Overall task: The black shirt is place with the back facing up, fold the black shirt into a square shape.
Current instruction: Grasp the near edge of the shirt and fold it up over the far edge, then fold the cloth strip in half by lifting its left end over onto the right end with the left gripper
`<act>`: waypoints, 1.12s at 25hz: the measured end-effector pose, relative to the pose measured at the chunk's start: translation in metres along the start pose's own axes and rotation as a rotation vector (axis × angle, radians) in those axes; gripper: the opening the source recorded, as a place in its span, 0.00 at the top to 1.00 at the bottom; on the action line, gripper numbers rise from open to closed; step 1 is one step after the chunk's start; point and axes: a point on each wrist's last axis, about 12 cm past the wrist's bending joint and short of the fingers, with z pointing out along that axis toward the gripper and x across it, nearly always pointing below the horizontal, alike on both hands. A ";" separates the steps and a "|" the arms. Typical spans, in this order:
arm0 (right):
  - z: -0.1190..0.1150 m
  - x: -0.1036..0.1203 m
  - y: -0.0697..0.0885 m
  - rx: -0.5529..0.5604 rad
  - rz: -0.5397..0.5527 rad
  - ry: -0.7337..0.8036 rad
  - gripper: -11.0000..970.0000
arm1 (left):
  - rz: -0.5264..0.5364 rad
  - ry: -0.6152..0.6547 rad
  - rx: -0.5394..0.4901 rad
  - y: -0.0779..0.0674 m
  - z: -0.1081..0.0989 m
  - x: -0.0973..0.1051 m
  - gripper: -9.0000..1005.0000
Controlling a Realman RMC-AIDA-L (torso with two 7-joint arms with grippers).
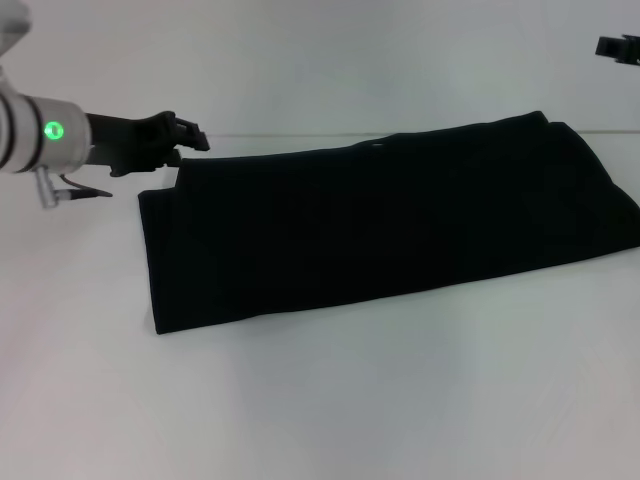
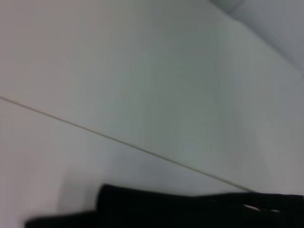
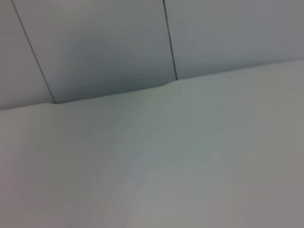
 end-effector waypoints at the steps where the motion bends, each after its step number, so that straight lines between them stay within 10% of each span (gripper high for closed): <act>1: -0.006 0.003 -0.006 -0.024 0.027 0.007 0.60 | -0.023 0.001 0.042 0.005 -0.006 0.003 0.61; 4: -0.028 0.030 -0.022 -0.151 0.123 0.039 0.35 | -0.107 -0.002 0.268 0.021 -0.026 0.021 0.56; 10: -0.080 0.096 -0.050 -0.430 0.349 -0.046 0.14 | -0.301 -0.001 0.500 0.054 -0.053 0.063 0.56; 16: -0.134 0.141 -0.058 -0.668 0.570 -0.247 0.13 | -0.490 0.062 0.539 0.072 -0.060 0.104 0.55; 28: -0.142 0.141 -0.055 -0.725 0.639 -0.334 0.12 | -0.760 0.117 0.398 0.099 -0.059 0.150 0.55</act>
